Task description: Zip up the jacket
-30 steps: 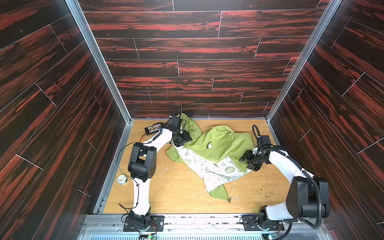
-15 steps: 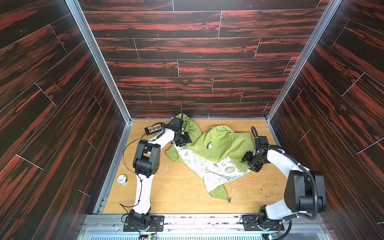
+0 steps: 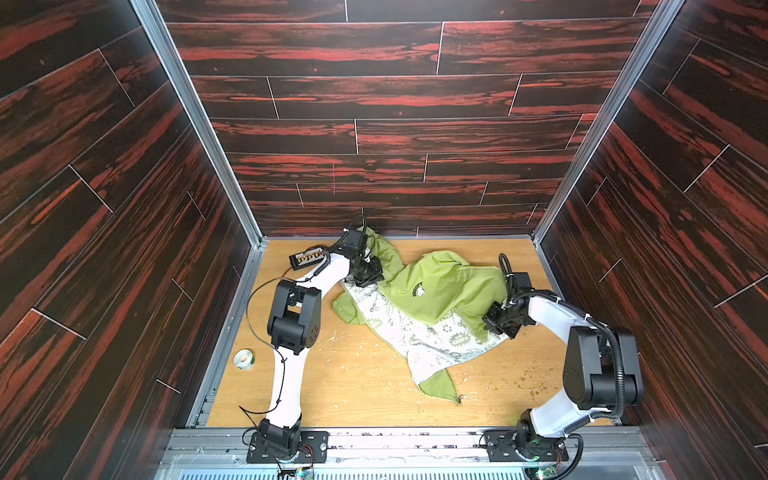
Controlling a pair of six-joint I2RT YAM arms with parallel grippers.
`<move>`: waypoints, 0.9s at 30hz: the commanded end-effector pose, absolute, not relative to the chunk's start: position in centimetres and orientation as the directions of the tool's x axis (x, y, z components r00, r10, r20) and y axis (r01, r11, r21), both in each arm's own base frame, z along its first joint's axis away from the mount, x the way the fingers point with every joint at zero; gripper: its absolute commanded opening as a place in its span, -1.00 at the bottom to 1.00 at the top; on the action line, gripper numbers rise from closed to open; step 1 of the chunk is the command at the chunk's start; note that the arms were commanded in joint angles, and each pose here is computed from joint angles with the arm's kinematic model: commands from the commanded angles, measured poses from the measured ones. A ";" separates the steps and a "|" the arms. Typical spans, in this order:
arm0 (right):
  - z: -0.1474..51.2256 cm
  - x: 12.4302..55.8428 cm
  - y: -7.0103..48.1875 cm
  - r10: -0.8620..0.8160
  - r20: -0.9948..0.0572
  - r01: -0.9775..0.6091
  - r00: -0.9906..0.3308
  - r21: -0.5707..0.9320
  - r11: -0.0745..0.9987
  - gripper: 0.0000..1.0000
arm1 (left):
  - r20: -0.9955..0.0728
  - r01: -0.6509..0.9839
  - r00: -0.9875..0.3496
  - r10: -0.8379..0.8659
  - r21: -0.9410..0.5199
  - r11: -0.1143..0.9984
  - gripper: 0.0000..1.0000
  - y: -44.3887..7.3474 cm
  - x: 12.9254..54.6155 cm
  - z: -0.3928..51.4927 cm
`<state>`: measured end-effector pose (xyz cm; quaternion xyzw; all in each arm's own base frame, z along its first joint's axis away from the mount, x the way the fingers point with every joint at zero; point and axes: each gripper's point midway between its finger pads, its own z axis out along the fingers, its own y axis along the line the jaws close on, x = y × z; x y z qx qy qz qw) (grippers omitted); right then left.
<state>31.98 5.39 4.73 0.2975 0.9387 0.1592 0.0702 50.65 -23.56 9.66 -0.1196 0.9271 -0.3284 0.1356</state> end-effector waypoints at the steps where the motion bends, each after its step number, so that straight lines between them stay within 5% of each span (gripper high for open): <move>1: 8.1 31.8 6.3 0.563 -0.064 0.493 -0.824 0.407 0.769 -1.00 | -0.237 -0.111 -0.900 -0.365 -0.686 0.719 -1.00 -22.5 53.4 13.8; 11: 13.1 28.5 7.0 0.531 -0.087 0.443 -0.843 0.448 0.777 -1.00 | -0.304 -0.100 -0.798 -0.520 -0.785 0.611 -1.00 -21.9 61.7 19.1; 22: 9.5 24.0 4.4 0.614 -0.025 0.585 -0.789 0.274 0.763 -0.99 | -0.238 -0.189 -0.737 -0.633 -0.827 0.530 -1.00 -22.3 66.5 15.1; 25: 9.8 24.5 4.2 0.624 -0.043 0.592 -0.781 0.270 0.759 -0.17 | -0.253 -0.185 -0.758 -0.601 -0.800 0.570 -0.31 -22.2 65.6 14.8; 27: 10.8 25.5 4.2 0.612 -0.078 0.570 -0.787 0.286 0.770 0.15 | -0.289 -0.174 -0.772 -0.566 -0.760 0.626 0.12 -21.7 64.4 15.9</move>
